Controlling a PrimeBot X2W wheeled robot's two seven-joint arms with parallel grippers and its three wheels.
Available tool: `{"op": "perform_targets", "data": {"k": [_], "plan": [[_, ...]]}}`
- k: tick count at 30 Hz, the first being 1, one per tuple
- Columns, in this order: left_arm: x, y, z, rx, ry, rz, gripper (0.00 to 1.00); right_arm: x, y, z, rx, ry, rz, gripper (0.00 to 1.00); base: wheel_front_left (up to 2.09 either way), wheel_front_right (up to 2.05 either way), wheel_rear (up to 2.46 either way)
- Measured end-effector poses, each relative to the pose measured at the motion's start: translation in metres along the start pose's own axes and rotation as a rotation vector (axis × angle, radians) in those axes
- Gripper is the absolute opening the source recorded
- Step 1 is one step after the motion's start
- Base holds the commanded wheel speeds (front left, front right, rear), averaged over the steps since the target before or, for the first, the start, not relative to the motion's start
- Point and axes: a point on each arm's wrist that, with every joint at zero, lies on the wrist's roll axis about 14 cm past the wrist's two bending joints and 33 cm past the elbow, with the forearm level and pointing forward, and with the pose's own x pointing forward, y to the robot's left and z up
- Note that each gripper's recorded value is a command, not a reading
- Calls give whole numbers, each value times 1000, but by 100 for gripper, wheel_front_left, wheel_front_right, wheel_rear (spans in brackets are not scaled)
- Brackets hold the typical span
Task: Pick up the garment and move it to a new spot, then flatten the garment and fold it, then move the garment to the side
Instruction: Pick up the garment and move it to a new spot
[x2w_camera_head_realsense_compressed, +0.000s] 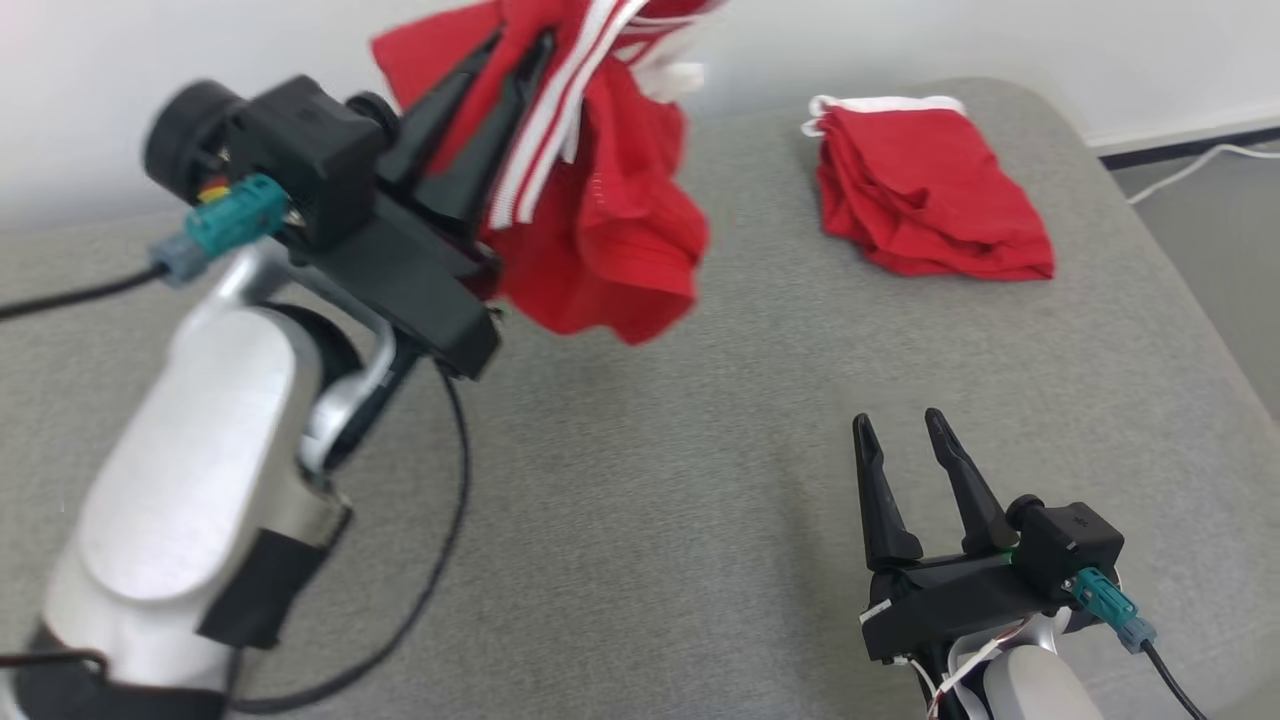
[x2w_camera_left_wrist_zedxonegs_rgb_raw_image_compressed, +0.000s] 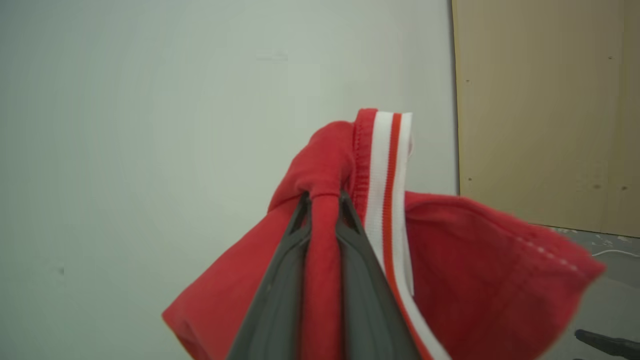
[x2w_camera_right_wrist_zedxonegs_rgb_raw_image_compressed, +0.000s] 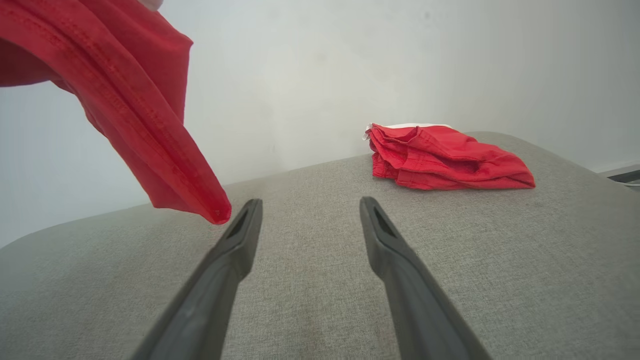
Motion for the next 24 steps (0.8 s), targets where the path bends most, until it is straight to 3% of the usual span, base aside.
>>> {"op": "perform_targets", "data": {"k": [6, 14, 23, 24], "plan": [[-7, -22, -28, -156, 24, 28, 0, -5, -9, 3, -14, -5, -29, 100, 0, 0, 0], [-71, 0, -111, -296, 195, 243, 0, 3, 5, -9, -14, 23, 19, 100, 0, 0, 0], [-146, 16, -179, -341, 359, 411, 0, 14, 26, -24, -18, 57, 85, 100, 0, 0, 0], [-151, 16, -184, -345, 368, 422, 4, 15, 28, -25, -16, 60, 91, 100, 0, 0, 0]]}}
